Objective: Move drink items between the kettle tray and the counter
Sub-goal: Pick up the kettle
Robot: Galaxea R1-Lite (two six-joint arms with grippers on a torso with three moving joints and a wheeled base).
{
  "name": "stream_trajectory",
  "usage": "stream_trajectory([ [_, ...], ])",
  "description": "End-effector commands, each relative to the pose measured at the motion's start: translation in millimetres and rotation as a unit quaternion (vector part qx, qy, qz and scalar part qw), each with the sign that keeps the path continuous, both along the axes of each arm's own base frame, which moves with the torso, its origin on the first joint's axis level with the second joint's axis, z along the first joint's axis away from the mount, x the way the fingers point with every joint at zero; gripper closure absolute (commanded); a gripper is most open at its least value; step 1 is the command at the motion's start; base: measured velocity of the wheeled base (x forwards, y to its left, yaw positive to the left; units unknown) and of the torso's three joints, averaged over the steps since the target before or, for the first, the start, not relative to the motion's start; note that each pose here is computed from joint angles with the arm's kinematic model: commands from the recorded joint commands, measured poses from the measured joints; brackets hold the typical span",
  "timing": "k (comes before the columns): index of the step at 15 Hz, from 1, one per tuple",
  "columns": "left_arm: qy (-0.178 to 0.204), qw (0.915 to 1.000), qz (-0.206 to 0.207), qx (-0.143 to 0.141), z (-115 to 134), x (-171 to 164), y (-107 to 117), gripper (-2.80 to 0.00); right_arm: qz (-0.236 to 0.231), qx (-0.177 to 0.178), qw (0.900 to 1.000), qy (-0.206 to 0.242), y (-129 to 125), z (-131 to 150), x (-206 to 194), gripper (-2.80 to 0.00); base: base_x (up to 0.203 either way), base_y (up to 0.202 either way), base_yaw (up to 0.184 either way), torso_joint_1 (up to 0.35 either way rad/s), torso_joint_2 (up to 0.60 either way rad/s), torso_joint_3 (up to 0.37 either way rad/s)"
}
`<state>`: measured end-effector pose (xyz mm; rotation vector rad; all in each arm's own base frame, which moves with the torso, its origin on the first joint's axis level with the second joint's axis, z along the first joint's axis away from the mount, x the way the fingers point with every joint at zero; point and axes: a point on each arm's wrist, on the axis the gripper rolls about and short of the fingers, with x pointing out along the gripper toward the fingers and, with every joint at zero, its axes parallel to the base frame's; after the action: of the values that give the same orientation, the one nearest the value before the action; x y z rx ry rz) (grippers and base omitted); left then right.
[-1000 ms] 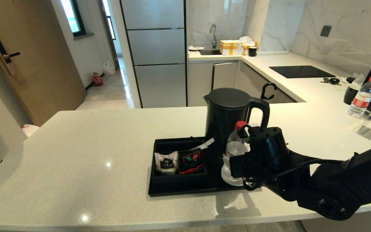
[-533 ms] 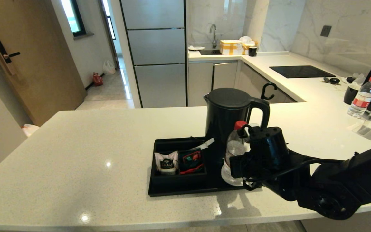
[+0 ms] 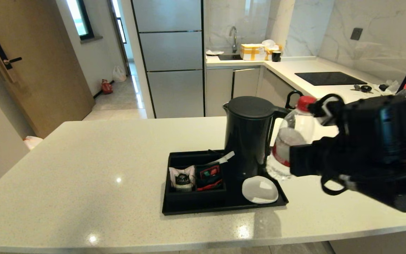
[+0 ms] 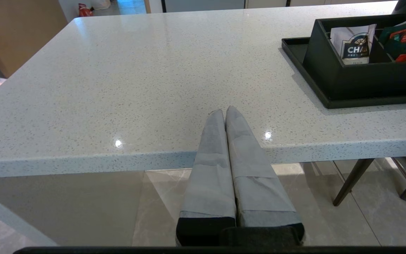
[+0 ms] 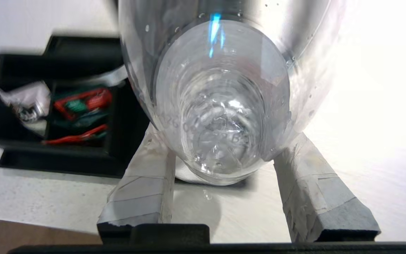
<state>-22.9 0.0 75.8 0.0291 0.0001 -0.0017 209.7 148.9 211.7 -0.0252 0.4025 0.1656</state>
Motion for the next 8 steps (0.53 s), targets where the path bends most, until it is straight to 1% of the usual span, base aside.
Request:
stream_trajectory([
  [1,0.0,1.0,0.0,0.0,0,0,0,0.0,-0.036,0.008,0.999,-0.027,-36,42,-37,0.0,0.0,0.0,0.0,0.0,0.0,0.0],
  [2,0.0,1.0,0.0,0.0,0,0,0,0.0,-0.059,0.002,0.998,-0.028,-43,46,-38,0.0,0.0,0.0,0.0,0.0,0.0,0.0],
  [3,0.0,1.0,0.0,0.0,0,0,0,0.0,-0.086,-0.002,0.996,-0.019,-54,42,-31,0.0,0.0,0.0,0.0,0.0,0.0,0.0],
  [4,0.0,1.0,0.0,0.0,0,0,0,0.0,-0.128,-0.004,0.992,-0.008,-71,38,-20,0.0,0.0,0.0,0.0,0.0,0.0,0.0],
  [5,0.0,1.0,0.0,0.0,0,0,0,0.0,-0.188,-0.005,0.982,0.004,-97,33,-10,0.0,0.0,0.0,0.0,0.0,0.0,0.0],
  [6,0.0,1.0,0.0,0.0,0,0,0,0.0,-0.249,-0.002,0.968,0.013,-126,27,1,0.0,0.0,0.0,0.0,0.0,0.0,0.0],
  [7,0.0,1.0,0.0,0.0,0,0,0,0.0,-0.302,-0.001,0.953,0.031,-153,14,17,0.0,0.0,0.0,0.0,0.0,0.0,0.0],
  [8,0.0,1.0,0.0,0.0,0,0,0,0.0,-0.337,-0.003,0.939,0.06,-175,-8,35,0.0,0.0,0.0,0.0,0.0,0.0,0.0],
])
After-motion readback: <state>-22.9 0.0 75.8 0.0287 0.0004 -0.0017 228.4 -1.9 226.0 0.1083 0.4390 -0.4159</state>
